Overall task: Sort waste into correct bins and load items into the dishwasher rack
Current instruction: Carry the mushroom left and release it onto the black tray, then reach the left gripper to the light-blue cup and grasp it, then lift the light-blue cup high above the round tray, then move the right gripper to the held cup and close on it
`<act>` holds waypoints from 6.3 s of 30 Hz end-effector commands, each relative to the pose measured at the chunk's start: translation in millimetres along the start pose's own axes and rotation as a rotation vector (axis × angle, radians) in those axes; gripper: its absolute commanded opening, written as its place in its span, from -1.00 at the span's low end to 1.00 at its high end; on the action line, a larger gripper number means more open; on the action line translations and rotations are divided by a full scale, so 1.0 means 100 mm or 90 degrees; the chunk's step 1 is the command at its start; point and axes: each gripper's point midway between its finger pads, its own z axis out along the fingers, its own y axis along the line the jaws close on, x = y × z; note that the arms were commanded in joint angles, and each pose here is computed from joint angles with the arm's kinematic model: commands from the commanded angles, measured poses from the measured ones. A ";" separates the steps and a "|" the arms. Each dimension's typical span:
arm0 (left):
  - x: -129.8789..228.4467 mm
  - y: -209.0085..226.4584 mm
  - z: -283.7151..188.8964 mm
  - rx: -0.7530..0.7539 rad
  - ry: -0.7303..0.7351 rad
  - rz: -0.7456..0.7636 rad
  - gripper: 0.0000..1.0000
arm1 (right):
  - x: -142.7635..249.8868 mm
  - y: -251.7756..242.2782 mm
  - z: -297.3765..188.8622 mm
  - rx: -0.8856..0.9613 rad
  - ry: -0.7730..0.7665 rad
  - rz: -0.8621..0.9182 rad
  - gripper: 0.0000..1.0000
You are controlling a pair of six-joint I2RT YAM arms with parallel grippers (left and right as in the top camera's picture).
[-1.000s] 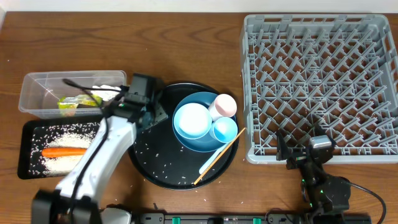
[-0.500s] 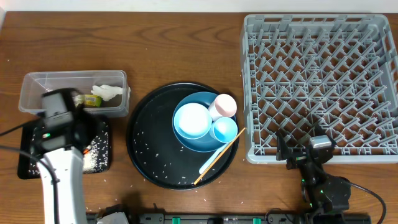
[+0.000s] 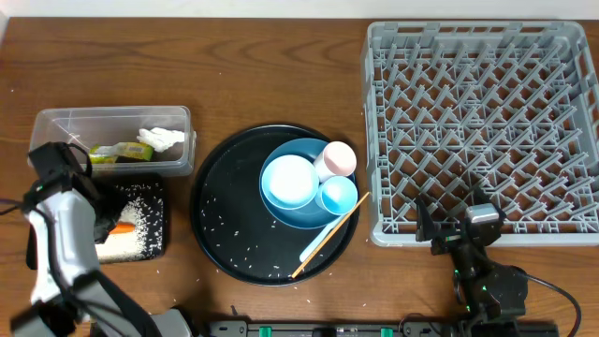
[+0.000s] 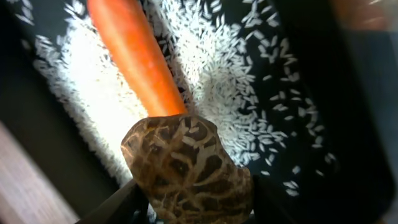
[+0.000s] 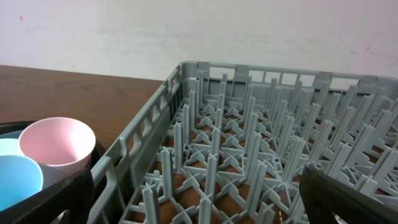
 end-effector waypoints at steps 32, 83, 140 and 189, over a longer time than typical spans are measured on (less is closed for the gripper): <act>2.04 -1.28 -1.67 0.359 0.071 0.499 0.15 | 0.01 0.02 0.00 -0.007 0.001 -0.005 0.99; 3.50 -2.02 -1.14 0.339 -0.011 0.709 -0.88 | 0.01 0.02 0.00 -0.007 0.000 -0.005 0.99; 2.17 -1.93 -2.91 1.105 0.388 0.675 -0.88 | -1.04 1.18 -0.58 -0.501 -0.016 0.248 0.98; 2.55 -2.03 -2.99 1.104 0.377 0.754 -0.88 | -1.54 1.98 0.30 -0.825 0.123 0.274 0.91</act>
